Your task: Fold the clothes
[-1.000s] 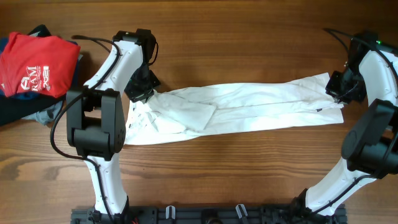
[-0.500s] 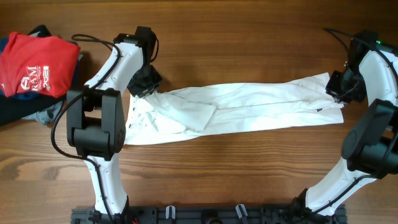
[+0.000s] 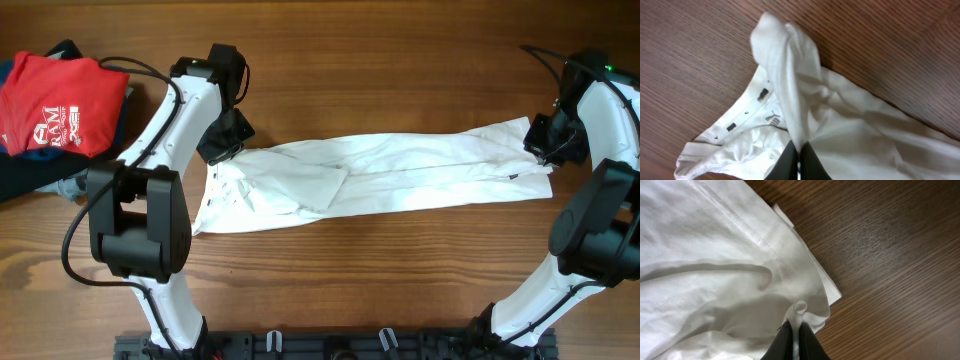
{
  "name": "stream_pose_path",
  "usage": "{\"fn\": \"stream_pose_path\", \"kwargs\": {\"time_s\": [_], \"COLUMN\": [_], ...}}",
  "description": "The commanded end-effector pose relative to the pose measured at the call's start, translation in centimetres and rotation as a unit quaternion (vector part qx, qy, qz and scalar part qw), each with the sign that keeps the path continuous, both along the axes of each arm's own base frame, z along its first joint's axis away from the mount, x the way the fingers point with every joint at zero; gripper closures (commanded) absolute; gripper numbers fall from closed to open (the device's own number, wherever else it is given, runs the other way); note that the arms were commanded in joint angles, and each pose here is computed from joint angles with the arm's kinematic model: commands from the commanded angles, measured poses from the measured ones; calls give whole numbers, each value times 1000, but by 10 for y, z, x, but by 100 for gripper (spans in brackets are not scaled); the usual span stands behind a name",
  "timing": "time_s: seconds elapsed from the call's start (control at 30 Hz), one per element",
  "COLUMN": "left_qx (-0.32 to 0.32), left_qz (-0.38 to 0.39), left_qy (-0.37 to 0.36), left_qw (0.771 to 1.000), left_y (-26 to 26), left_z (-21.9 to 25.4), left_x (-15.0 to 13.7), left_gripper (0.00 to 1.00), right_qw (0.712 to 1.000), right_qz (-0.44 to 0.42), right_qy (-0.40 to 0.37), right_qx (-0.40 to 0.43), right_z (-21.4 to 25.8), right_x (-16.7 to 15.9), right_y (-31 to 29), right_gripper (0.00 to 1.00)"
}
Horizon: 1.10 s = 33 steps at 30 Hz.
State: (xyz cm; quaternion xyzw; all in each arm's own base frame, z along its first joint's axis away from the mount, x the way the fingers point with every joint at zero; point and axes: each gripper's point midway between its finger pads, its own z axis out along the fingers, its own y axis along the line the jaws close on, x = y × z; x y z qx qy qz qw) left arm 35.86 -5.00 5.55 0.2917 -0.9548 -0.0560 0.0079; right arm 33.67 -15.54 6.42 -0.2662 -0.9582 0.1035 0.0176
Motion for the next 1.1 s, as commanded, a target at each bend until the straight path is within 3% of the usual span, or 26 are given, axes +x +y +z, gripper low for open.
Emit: {"fn": "stream_pose_path", "kwargs": {"time_s": [0.0,0.27,0.4,0.53,0.63,0.87,1.07], "left_qx": [49,57,38,7,-21,-20,5], "left_qz": [43,45,64,71,52,6,21], "left_qy": [26,64,26,-103,-169,-94,-14], "left_qw": [998,995,997,992,984,995,1000], "left_y": [20,27,31,26,8,-29,-10], "left_z": [-15,-44,-39,36,64,8,-46], "left_x": [-24,-54,-33,11,28,14,-13], "left_gripper": [96,96,96,96,96,96,96], "right_qw": [1000,1000,1000,1000,1000,1000,1000], "right_qz": [9,9,9,9,10,10,11], "right_qy": [4,0,0,0,-3,-18,-18], "right_qx": [6,5,5,5,12,9,9], "right_z": [-4,-4,-4,-4,-4,-4,-4], "right_x": [-1,1,1,1,2,9,9], "right_y": [0,0,0,0,2,0,0], "right_gripper": [95,94,94,94,95,94,95]}}
